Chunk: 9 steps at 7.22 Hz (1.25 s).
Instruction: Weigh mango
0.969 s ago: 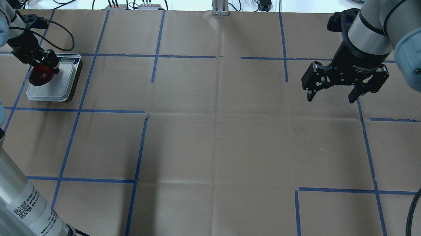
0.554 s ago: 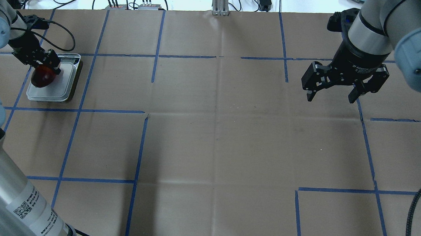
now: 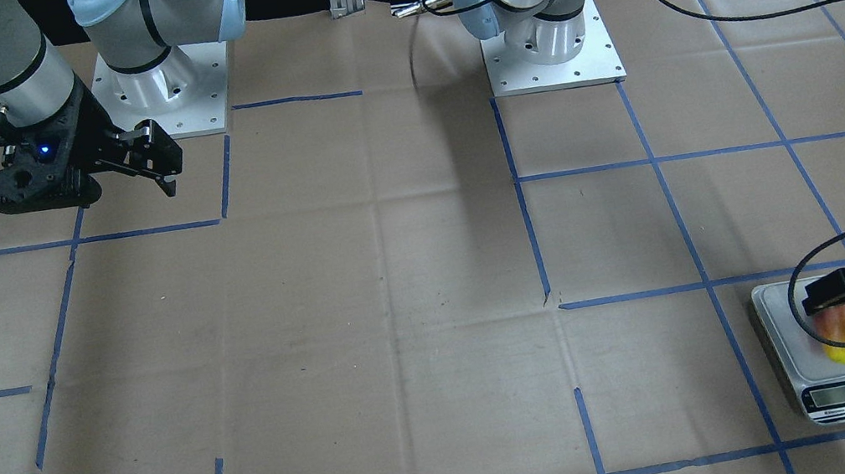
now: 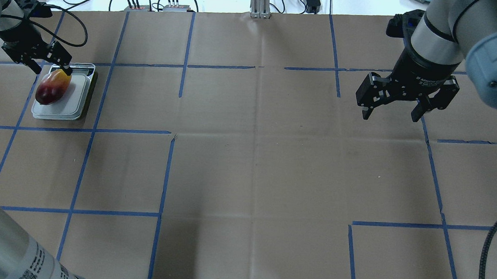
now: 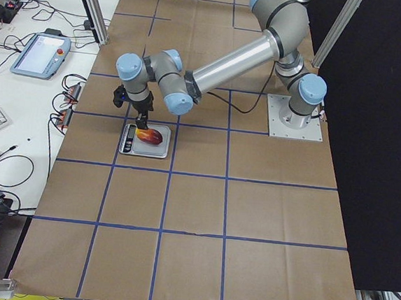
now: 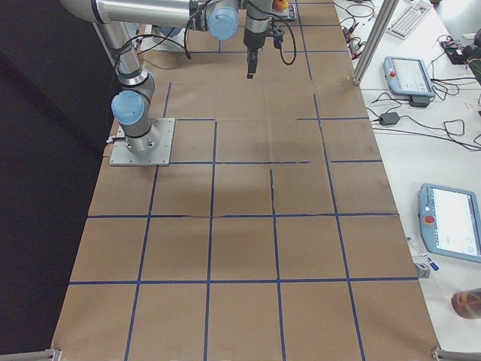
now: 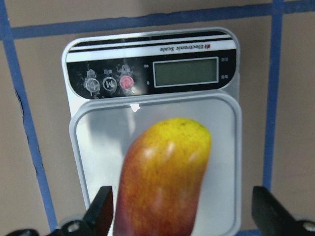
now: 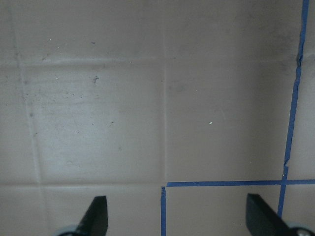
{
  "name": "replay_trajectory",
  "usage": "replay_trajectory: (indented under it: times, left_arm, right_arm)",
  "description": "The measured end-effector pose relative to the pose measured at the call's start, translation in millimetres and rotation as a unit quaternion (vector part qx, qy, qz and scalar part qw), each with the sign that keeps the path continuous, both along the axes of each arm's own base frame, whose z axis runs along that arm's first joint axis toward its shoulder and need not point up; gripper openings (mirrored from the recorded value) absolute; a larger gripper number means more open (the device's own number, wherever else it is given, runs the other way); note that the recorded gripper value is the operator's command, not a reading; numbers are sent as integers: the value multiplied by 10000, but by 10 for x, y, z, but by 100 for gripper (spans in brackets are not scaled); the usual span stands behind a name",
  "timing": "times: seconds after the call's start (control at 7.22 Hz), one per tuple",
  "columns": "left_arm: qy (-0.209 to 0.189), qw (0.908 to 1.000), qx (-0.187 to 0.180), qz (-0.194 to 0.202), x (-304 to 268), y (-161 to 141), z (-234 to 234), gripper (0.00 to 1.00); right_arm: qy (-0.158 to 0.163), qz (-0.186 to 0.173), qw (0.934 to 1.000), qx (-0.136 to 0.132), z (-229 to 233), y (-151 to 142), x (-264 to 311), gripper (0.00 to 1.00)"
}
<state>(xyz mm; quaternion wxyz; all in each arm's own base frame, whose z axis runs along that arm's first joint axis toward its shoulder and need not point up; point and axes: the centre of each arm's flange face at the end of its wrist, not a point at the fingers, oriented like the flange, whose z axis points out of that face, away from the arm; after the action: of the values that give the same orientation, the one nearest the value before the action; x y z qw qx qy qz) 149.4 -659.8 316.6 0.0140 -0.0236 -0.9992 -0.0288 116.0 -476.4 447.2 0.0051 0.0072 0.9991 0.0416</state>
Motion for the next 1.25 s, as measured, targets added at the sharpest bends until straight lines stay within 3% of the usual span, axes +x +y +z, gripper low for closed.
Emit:
replay_trajectory:
  times: [0.69, 0.97, 1.25]
  left_arm:
    - [-147, 9985, -400, 344, -2186, 682, 1111, 100]
    - [-125, 9988, -414, 238, -2684, 851, 1207, 100]
    - [-134, 9988, -451, 155, -2820, 928, 1261, 100]
  right_arm:
    - [0, 0, 10000, 0, 0, 0, 0, 100]
    - [0, 0, 10000, 1, 0, 0, 0, 100]
    - [0, 0, 10000, 0, 0, 0, 0, 100]
